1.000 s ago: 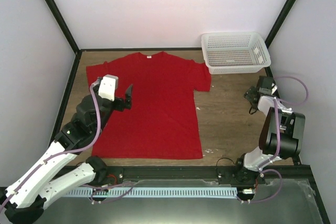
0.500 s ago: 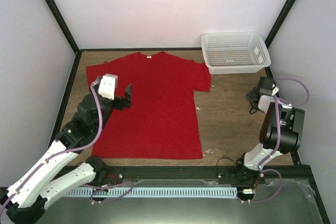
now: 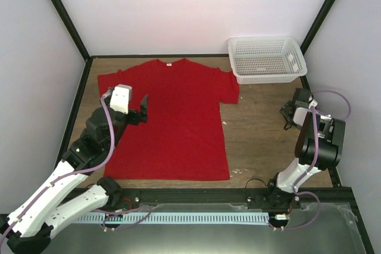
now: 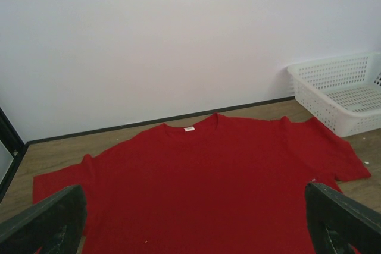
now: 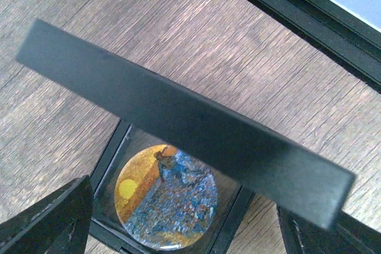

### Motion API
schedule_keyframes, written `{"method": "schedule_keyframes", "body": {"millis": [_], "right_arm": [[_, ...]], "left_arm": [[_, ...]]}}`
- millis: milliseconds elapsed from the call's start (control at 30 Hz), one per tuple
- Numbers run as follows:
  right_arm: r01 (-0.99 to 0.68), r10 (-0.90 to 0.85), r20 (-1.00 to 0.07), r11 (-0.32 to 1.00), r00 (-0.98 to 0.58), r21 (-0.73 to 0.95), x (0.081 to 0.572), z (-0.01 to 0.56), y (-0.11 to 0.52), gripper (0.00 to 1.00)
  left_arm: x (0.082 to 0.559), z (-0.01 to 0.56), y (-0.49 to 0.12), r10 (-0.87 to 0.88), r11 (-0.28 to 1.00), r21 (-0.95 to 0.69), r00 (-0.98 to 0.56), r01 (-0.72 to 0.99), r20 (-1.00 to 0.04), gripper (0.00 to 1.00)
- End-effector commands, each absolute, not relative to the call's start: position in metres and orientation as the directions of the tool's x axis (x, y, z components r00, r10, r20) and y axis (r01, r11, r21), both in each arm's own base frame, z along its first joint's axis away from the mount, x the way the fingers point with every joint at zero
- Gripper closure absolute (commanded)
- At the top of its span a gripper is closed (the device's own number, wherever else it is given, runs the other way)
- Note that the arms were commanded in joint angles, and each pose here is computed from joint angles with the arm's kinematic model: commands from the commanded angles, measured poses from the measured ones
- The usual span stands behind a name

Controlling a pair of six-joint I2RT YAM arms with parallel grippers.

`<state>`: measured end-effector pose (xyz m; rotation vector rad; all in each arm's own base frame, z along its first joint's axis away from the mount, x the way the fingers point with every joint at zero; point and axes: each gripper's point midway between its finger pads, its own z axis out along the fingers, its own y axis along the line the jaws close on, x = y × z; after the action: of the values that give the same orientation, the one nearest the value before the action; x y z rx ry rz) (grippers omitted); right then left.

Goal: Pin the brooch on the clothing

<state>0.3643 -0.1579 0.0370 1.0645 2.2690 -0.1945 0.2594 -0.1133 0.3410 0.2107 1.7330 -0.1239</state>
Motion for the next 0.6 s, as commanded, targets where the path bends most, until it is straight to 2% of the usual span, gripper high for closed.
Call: {"method": "schedule_keyframes", "body": {"millis": [0, 233, 567], "right_arm": [[0.758, 0.649, -0.630, 0.636, -0.427, 0.142, 0.374, 0.052, -0.175, 0.22], [0.758, 0.664, -0.616, 0.632, -0.423, 0.161, 0.373, 0.045, -0.176, 0.28], [0.752, 0.670, -0.595, 0.640, -0.444, 0.160, 0.374, 0.036, -0.174, 0.26]], "left_arm": [[0.259, 0.346, -0.112, 0.049, 0.979, 0.019, -0.141, 0.204, -0.989, 0.00], [0.259, 0.345, -0.112, 0.049, 0.979, 0.019, -0.142, 0.205, -0.989, 0.00], [0.259, 0.345, -0.113, 0.047, 0.977, 0.016, -0.144, 0.211, -0.989, 0.00]]}}
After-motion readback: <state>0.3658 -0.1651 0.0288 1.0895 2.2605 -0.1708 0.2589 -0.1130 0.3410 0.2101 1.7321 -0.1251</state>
